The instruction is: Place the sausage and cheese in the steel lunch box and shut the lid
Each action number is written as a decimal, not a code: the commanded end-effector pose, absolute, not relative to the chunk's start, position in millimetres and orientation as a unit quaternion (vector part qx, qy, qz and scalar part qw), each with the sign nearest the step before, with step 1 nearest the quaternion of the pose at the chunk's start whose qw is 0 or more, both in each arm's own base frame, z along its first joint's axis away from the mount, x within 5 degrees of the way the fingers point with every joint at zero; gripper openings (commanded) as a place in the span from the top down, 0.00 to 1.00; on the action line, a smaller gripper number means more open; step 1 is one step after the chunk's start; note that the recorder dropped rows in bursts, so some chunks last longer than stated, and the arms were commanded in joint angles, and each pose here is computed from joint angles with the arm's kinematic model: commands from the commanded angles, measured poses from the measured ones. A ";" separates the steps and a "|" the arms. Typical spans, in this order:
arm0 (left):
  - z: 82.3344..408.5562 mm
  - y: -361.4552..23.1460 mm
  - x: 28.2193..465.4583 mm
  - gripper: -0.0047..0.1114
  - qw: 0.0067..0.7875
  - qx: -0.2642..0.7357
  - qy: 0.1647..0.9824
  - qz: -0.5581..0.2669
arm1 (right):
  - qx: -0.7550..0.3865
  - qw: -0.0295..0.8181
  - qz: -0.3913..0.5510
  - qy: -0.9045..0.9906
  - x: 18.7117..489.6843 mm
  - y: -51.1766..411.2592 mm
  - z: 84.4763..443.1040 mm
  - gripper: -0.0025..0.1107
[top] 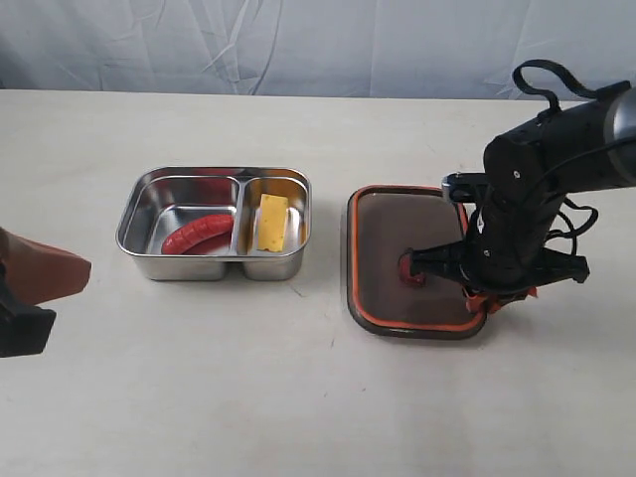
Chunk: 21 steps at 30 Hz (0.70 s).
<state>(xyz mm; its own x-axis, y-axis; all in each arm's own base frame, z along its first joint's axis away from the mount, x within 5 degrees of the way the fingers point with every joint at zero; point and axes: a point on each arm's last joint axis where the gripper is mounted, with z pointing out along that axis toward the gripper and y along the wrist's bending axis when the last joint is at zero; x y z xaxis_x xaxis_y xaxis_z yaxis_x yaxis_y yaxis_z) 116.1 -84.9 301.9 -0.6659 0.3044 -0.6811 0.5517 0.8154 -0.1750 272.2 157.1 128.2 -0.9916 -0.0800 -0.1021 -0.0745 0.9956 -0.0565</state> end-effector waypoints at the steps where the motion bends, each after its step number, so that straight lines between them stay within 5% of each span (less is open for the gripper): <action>1: 303.7 -84.6 115.0 0.96 0.340 0.237 0.890 -0.191 | -0.048 0.077 -0.023 0.996 273.5 154.0 141.6 0.99; 14: 306.0 -83.8 135.3 0.93 0.384 0.163 0.891 -0.179 | -0.106 0.140 -0.081 0.981 276.5 140.7 171.0 0.99; 21: 312.8 -78.5 151.7 0.65 0.388 0.134 0.898 -0.160 | -0.133 0.174 -0.117 0.969 275.7 131.3 192.9 0.99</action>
<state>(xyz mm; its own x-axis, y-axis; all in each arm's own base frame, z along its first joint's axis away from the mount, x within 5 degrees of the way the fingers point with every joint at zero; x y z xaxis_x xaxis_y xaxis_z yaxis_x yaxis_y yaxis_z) 144.5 -81.1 305.6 -0.6742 0.1414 -0.7249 0.3915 0.9007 -0.1885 275.9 136.2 184.3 -0.9175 -0.2782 -0.2842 -0.2122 0.9469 -0.2417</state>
